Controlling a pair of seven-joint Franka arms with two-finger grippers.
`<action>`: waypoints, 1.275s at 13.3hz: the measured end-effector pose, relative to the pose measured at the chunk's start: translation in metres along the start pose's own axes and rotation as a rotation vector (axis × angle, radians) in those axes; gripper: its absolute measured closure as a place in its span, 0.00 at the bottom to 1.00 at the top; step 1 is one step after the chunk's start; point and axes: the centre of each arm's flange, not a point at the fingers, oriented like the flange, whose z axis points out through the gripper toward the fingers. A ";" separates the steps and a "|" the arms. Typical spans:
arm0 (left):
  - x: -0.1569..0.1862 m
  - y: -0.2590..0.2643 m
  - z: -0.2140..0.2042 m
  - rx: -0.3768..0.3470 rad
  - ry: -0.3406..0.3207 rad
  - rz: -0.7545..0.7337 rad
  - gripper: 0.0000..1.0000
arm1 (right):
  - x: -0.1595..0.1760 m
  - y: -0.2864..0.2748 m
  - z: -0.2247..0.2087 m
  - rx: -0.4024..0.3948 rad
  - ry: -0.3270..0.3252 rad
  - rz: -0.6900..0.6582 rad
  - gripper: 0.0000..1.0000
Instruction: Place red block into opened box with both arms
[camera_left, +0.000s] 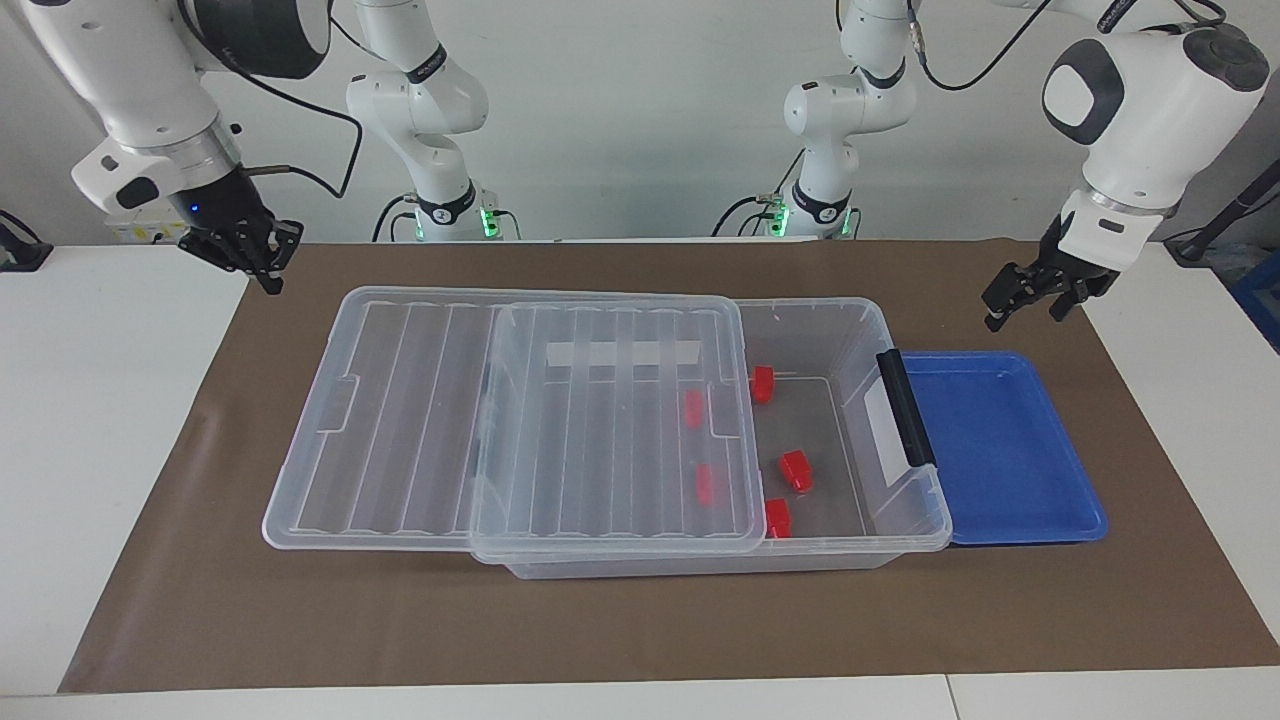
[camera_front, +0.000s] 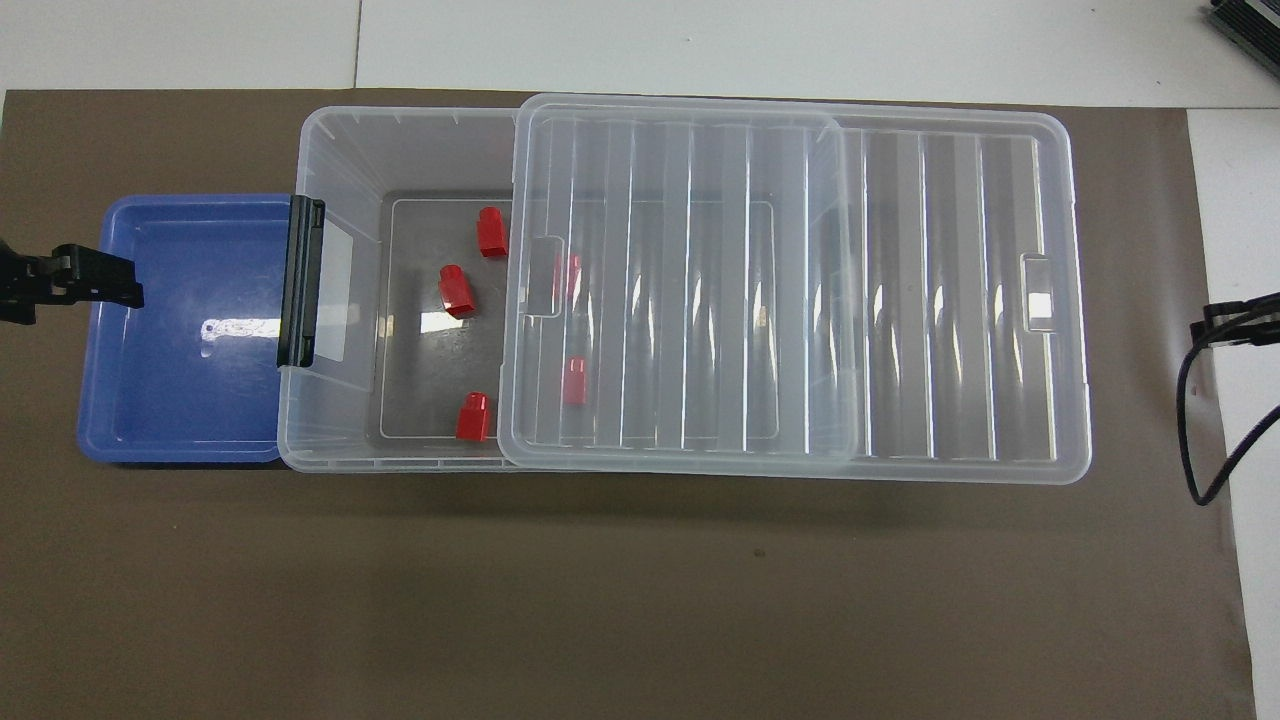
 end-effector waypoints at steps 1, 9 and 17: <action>-0.002 0.000 -0.005 0.000 -0.006 0.001 0.00 | 0.005 0.012 0.015 -0.007 0.023 -0.027 0.99; -0.010 0.009 -0.025 0.000 -0.002 0.018 0.00 | 0.068 0.032 0.126 -0.049 0.124 -0.114 0.99; -0.016 0.017 -0.037 0.000 0.008 0.034 0.00 | 0.085 0.002 0.148 0.041 0.159 -0.105 0.99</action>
